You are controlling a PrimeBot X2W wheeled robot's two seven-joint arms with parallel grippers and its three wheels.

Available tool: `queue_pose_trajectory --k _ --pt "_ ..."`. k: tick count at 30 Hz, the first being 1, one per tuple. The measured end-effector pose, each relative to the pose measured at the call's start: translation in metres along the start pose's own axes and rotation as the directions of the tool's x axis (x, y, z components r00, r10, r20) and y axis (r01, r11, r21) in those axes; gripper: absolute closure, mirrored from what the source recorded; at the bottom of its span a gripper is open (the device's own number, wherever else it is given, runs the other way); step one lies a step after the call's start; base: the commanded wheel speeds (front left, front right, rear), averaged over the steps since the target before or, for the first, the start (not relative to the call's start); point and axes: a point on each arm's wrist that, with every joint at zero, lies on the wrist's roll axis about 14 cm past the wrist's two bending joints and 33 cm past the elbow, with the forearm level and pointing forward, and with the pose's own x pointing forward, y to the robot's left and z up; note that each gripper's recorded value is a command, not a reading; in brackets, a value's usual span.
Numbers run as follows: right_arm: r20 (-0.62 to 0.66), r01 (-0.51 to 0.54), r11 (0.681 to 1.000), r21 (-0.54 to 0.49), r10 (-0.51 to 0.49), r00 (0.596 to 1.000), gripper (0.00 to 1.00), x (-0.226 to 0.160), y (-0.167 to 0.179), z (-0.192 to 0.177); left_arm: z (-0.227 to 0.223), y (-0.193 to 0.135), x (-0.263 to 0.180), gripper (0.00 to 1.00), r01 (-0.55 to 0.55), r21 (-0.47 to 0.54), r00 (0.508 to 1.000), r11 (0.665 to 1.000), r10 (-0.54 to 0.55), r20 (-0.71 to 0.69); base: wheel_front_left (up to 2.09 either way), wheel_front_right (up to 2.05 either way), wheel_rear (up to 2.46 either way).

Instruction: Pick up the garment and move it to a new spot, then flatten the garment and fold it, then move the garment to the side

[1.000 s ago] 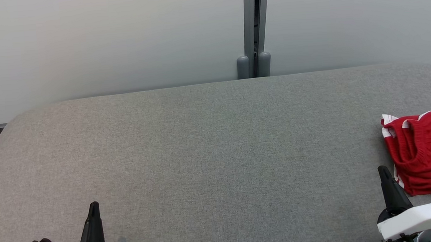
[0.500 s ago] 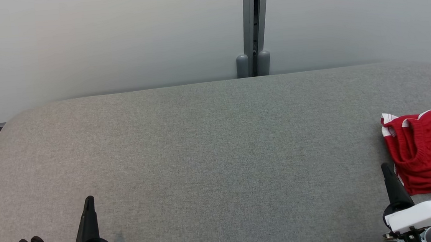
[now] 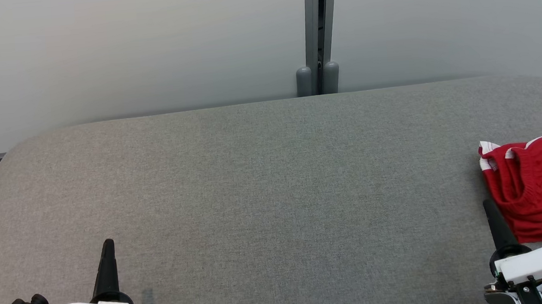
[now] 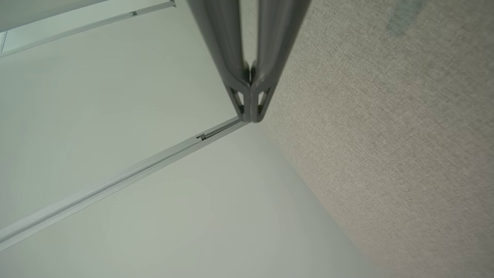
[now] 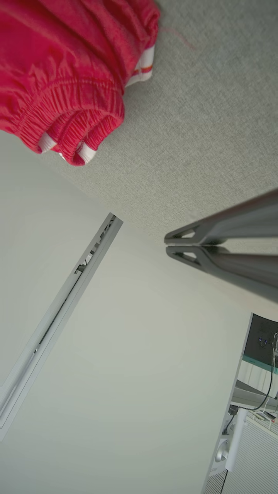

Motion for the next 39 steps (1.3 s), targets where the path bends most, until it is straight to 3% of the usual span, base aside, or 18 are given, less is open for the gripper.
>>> queue_pose_trajectory --k 18,39 --pt "0.009 -0.005 0.986 0.169 0.003 1.000 1.00 0.002 0.001 0.006 0.004 -0.007 0.006 1.00 0.022 -0.160 1.000 0.987 -0.023 -0.006 0.00 0.00 0.00" --pt "0.023 -0.026 0.942 0.335 0.019 1.000 1.00 0.006 0.005 0.014 0.009 -0.017 0.013 1.00 0.058 -0.320 0.998 0.946 -0.063 -0.006 0.00 0.00 0.00"
